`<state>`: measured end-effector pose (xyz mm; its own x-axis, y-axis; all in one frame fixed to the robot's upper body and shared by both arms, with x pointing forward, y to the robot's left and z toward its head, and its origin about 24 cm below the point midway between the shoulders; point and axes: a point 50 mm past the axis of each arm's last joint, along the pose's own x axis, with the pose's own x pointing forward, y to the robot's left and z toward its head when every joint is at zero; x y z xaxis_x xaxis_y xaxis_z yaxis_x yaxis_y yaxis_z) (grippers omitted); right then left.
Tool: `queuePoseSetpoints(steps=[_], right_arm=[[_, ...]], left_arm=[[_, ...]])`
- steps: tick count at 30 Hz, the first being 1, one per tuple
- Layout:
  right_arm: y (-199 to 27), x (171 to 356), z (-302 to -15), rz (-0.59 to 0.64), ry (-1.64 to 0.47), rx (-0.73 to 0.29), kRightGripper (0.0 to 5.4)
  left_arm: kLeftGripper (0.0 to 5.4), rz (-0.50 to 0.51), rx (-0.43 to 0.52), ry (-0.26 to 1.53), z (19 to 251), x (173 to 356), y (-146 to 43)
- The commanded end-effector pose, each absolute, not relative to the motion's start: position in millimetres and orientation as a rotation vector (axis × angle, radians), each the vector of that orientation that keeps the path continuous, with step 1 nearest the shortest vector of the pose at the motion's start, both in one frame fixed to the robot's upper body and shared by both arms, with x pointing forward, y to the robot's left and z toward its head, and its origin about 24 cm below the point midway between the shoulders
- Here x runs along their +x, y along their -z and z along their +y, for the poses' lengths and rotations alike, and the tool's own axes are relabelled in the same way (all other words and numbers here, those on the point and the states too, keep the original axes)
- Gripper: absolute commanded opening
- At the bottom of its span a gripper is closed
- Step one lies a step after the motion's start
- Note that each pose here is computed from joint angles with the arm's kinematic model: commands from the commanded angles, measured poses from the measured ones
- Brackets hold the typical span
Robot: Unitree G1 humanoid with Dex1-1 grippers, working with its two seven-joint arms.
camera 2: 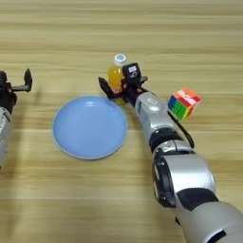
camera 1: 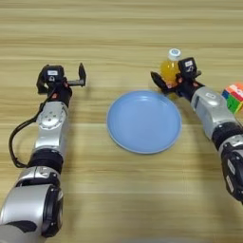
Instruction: Move the objects on the table
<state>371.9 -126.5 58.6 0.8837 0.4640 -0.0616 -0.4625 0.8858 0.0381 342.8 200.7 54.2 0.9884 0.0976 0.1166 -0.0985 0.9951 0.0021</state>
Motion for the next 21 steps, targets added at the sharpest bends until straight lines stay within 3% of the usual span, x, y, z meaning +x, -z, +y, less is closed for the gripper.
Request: queuePoseSetpoints(steps=[1,14,21], right_arm=[[-53.3,365.9,-128.5,0.070,-0.494,0.027,5.38],[-71.8,363.4,-137.6,-0.027,-0.489,0.022,5.38],[-108.6,371.8,-131.8,-0.137,-0.517,-0.009,5.38]], left_arm=[[5.40,-0.098,0.003,-0.103,200.4,342.6,-51.5],[5.40,-0.097,0.005,-0.102,200.2,342.8,-50.9],[5.40,-0.096,0.005,-0.103,200.6,342.7,-50.8]])
